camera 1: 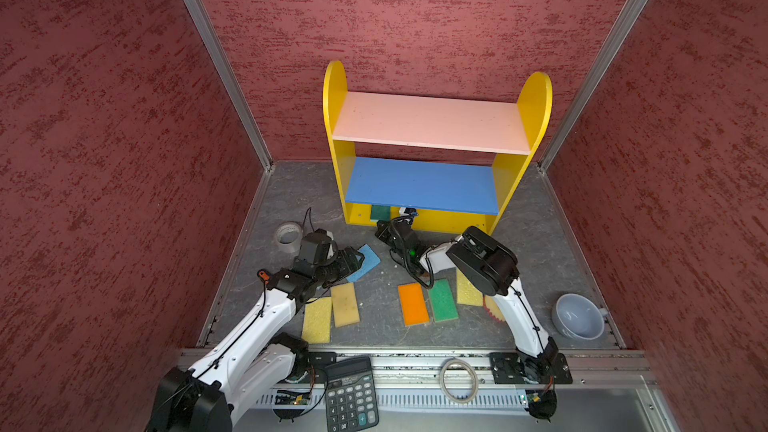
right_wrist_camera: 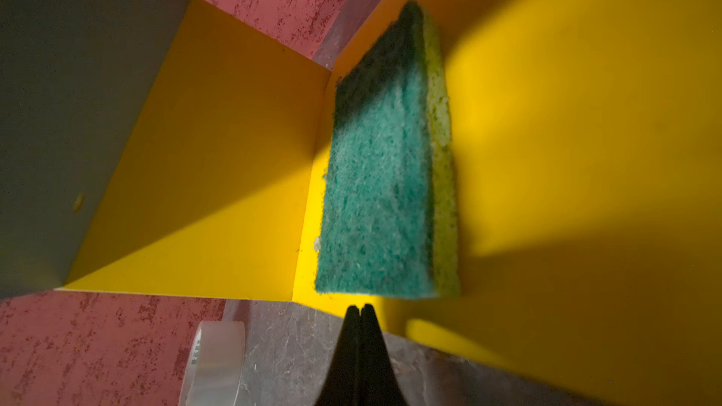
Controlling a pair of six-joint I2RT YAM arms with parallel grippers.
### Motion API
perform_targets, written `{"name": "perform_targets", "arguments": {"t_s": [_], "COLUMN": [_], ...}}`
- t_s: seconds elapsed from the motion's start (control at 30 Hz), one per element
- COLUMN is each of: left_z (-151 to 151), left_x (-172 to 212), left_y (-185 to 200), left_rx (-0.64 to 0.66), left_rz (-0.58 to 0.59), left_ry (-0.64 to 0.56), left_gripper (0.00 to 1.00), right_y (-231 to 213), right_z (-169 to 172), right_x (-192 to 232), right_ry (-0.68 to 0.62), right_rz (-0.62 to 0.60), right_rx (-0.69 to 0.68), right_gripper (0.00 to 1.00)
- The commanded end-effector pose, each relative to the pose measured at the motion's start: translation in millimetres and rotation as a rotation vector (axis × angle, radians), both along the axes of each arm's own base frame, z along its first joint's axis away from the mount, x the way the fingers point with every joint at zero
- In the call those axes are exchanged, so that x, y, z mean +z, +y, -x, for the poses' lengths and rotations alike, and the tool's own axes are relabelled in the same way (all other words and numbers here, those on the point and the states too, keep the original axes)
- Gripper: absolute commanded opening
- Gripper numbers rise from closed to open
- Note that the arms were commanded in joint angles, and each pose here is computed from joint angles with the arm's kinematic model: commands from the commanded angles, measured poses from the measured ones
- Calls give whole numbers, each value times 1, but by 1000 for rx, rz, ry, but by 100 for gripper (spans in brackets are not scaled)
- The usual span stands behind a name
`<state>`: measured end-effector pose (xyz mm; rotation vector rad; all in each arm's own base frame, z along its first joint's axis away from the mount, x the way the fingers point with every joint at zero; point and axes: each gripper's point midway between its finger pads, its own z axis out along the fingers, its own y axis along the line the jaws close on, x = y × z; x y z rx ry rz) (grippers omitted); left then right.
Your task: Place and organize the cleaning sponges onto the shelf
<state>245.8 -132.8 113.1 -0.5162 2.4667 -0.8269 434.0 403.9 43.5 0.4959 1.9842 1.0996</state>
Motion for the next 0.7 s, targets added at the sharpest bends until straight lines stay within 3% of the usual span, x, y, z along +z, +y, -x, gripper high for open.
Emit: {"name": "perform_targets", "arguments": {"t_s": [0.0, 0.23, 0.43, 0.67], "left_z": [-6, -17, -39, -74], "left_x": [7, 20, 35, 41], "left_y": [1, 9, 20, 32], "left_rx": [8, 36, 74, 129], "left_rz": [-4, -42, -63, -34], "left_ry": [-28, -72, -125, -117], "left_gripper": [83, 84, 75, 70], "right_y": [-4, -52, -117, -222], "right_z": [25, 63, 86, 99], "right_x": [-3, 44, 76, 72], "right_ry": [21, -52, -48, 104], "right_rz": [90, 192, 339, 290], "right_rx": [44, 38, -68, -225], "right_gripper": [0, 0, 0, 0]}}
